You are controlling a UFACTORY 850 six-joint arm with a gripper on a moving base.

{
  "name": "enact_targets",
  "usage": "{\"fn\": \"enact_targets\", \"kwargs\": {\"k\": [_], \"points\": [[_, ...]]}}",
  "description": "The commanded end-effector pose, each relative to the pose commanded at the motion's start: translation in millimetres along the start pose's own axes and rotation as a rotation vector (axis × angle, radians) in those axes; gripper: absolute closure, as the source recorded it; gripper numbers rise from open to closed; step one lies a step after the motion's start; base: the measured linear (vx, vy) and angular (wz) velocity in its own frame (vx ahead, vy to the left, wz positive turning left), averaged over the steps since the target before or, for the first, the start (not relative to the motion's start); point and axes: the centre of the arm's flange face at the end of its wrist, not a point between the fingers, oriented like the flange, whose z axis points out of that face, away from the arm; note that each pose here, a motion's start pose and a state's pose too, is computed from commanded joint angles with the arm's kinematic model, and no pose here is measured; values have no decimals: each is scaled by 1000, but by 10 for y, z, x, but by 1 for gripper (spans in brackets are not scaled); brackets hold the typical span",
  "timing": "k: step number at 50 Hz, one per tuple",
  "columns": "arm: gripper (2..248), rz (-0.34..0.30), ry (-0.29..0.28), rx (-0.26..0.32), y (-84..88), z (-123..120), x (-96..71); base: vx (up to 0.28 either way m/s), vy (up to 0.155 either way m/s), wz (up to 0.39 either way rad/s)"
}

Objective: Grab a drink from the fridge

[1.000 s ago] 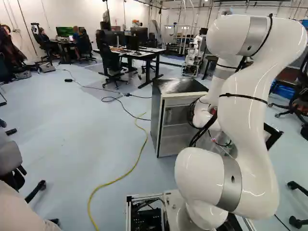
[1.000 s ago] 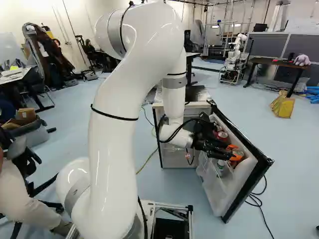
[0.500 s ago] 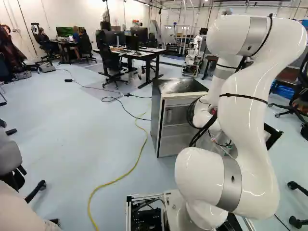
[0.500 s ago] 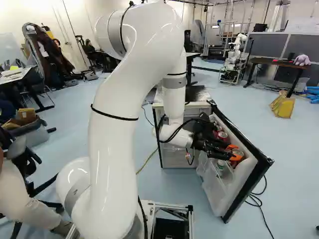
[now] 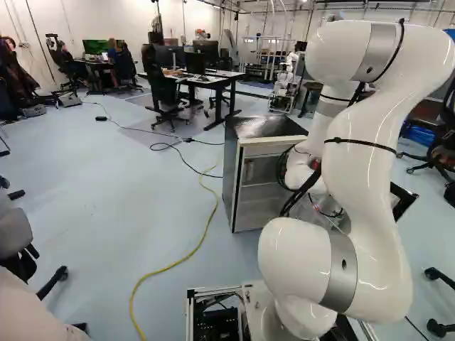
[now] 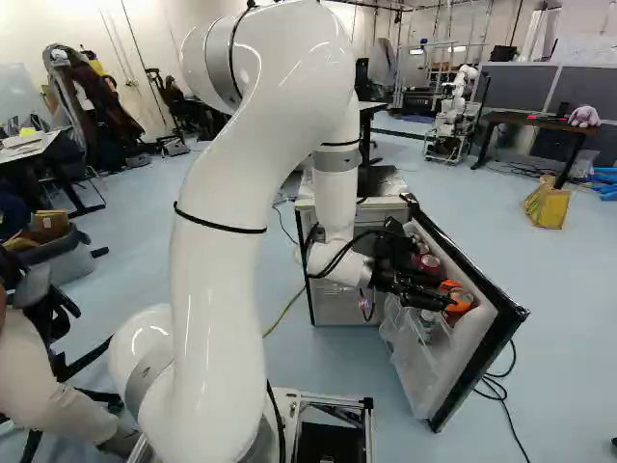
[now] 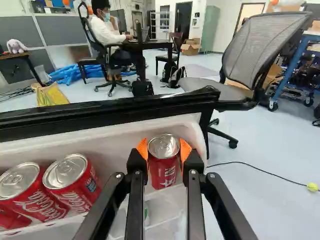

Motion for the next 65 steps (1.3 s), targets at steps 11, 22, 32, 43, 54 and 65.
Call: {"fn": "enact_targets", "kwargs": {"k": [11, 22, 32, 43, 54, 65], "points": [[167, -5, 15, -1, 40, -23, 14, 0, 0, 0], [167, -11, 30, 0, 84, -54, 27, 0, 0, 0], [167, -19, 43, 3, 134, -101, 36, 0, 0, 0], [167, -32, 56, 19, 175, -189, 37, 0, 0, 0], [167, -47, 71, 41, 213, -285, 38, 0, 0, 0], [167, -62, 86, 66, 256, -392, 37, 0, 0, 0]]}}
